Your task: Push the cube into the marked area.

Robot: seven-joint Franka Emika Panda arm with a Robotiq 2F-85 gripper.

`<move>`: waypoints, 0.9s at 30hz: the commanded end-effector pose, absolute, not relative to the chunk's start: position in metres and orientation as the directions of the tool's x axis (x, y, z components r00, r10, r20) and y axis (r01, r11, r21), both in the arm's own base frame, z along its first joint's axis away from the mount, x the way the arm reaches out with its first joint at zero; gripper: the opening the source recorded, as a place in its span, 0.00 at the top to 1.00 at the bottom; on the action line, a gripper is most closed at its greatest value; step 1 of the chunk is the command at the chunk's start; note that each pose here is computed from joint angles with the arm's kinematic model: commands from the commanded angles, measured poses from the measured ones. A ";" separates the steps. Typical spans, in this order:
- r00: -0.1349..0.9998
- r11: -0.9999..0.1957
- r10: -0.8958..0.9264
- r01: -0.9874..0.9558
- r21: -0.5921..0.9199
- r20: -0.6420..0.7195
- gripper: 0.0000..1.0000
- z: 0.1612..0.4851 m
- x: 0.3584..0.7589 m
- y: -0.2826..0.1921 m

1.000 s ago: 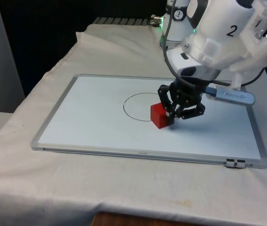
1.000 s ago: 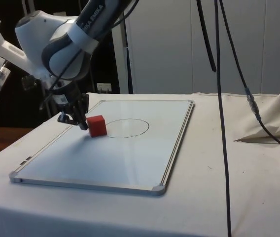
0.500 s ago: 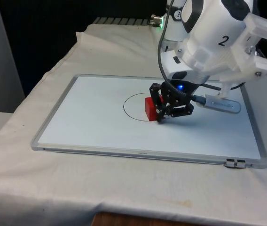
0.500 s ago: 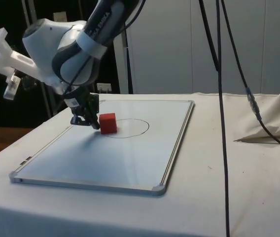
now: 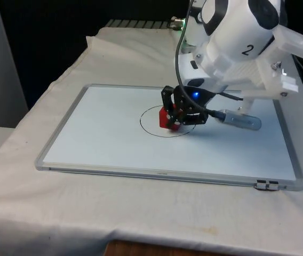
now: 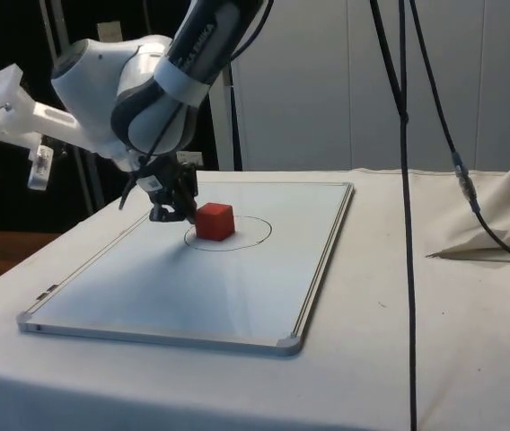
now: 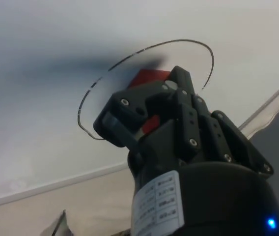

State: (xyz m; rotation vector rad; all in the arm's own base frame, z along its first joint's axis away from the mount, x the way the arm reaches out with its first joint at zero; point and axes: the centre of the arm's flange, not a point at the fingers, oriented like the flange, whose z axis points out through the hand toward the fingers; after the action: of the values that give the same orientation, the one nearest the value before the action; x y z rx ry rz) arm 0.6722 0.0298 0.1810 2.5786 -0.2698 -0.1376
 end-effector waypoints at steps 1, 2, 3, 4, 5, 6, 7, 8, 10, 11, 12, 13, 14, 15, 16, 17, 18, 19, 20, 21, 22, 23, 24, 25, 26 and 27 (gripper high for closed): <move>0.976 -0.836 -0.214 -0.166 0.524 -0.033 1.00 0.185 0.672 0.031; 0.977 -0.836 -0.211 -0.164 0.524 -0.032 1.00 0.186 0.674 0.030; 0.978 -0.836 -0.207 -0.163 0.524 -0.027 1.00 0.187 0.677 0.028; 0.977 -0.835 -0.212 -0.165 0.525 -0.029 1.00 0.187 0.676 0.029; 0.978 -0.838 -0.205 -0.163 0.521 -0.024 1.00 0.188 0.679 0.027; 0.979 -0.839 -0.204 -0.163 0.519 -0.022 1.00 0.188 0.680 0.025; 0.979 -0.841 -0.201 -0.162 0.517 -0.020 1.00 0.189 0.681 0.024; 0.980 -0.842 -0.199 -0.162 0.515 -0.018 1.00 0.190 0.682 0.022; 0.981 -0.847 -0.191 -0.159 0.507 -0.012 1.00 0.194 0.684 0.020; 0.980 -0.838 -0.201 -0.163 0.520 -0.017 1.00 0.191 0.682 0.022; 0.983 -0.850 -0.184 -0.155 0.503 -0.007 1.00 0.197 0.685 0.018; 0.984 -0.852 -0.176 -0.149 0.503 -0.007 1.00 0.200 0.685 0.019; 0.985 -0.853 -0.171 -0.144 0.502 -0.007 1.00 0.202 0.685 0.019; 0.986 -0.854 -0.166 -0.140 0.501 -0.006 1.00 0.205 0.685 0.019; 0.987 -0.855 -0.160 -0.135 0.501 -0.007 1.00 0.208 0.686 0.020; 0.988 -0.855 -0.155 -0.130 0.502 -0.008 1.00 0.210 0.686 0.020; 0.990 -0.856 -0.143 -0.119 0.503 -0.009 1.00 0.215 0.687 0.021; 0.990 -0.857 -0.138 -0.114 0.503 -0.010 1.00 0.218 0.688 0.022; 0.991 -0.857 -0.131 -0.108 0.504 -0.011 1.00 0.220 0.688 0.022; 0.991 -0.857 -0.131 -0.108 0.504 -0.011 1.00 0.220 0.688 0.022; 0.991 -0.857 -0.135 -0.113 0.503 -0.008 1.00 0.219 0.688 0.021; 0.993 -0.859 -0.120 -0.097 0.503 -0.013 1.00 0.224 0.689 0.023; 0.993 -0.860 -0.113 -0.092 0.503 -0.012 1.00 0.227 0.690 0.023; 0.994 -0.860 -0.106 -0.086 0.502 -0.012 1.00 0.229 0.691 0.024; 0.995 -0.861 -0.101 -0.081 0.501 -0.012 1.00 0.231 0.691 0.024; 0.995 -0.863 -0.095 -0.076 0.500 -0.012 1.00 0.233 0.692 0.024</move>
State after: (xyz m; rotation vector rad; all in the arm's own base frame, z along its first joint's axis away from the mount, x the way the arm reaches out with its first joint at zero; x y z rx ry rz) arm 0.6931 0.0240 0.2330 2.6176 -0.1226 -0.0448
